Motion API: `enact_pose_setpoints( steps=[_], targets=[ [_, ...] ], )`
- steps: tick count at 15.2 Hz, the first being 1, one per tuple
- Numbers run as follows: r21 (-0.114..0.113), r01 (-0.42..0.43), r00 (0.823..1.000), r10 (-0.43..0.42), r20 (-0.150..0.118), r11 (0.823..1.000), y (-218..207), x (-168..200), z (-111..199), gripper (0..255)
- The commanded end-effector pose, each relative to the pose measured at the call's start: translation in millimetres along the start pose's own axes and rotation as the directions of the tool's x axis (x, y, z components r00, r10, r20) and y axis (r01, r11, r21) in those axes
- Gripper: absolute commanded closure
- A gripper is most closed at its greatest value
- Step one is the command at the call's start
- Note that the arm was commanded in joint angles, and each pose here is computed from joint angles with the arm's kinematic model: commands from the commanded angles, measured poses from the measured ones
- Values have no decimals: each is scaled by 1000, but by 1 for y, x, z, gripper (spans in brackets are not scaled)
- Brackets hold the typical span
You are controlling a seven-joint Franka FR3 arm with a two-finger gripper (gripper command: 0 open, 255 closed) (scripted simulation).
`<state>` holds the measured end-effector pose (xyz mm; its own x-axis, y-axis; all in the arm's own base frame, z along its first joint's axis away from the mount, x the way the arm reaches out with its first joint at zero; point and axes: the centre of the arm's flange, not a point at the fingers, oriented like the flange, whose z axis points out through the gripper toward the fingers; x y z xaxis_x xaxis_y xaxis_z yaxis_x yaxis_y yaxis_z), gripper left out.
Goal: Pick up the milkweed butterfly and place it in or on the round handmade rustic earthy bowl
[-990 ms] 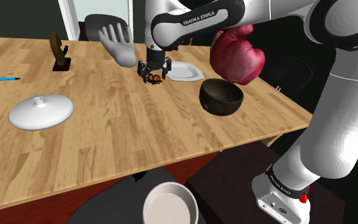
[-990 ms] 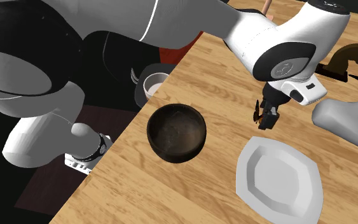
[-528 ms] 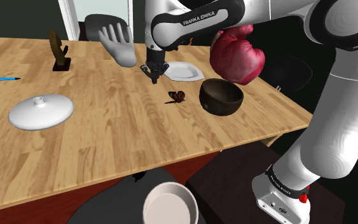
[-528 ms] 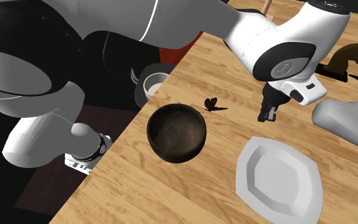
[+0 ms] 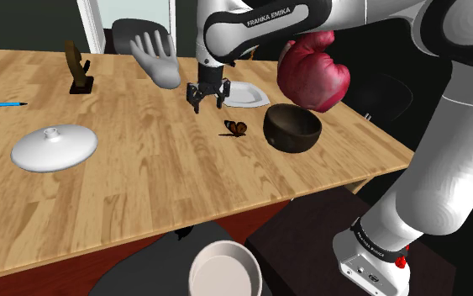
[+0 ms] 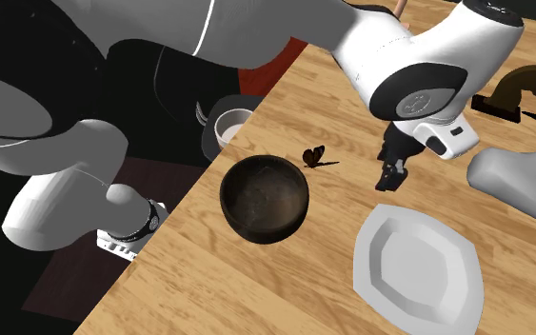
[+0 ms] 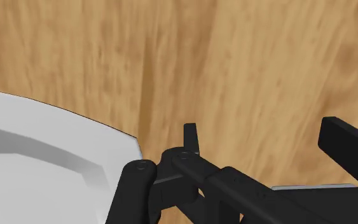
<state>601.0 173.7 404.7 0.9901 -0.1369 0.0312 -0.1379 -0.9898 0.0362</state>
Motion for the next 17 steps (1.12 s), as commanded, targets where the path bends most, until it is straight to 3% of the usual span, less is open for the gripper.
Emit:
enact_pose_setpoints(
  steps=[1,6,9,12,17],
  targets=[
    [34,37,997,-40,65,999,3,-16,-2,0],
    [129,119,964,-146,224,985,20,-53,-13,0],
    [191,159,926,-213,311,969,33,-73,-22,0],
    [255,191,876,-282,390,948,46,-92,-31,0],
    [263,195,870,-290,399,945,45,-103,-14,0]
  ],
)
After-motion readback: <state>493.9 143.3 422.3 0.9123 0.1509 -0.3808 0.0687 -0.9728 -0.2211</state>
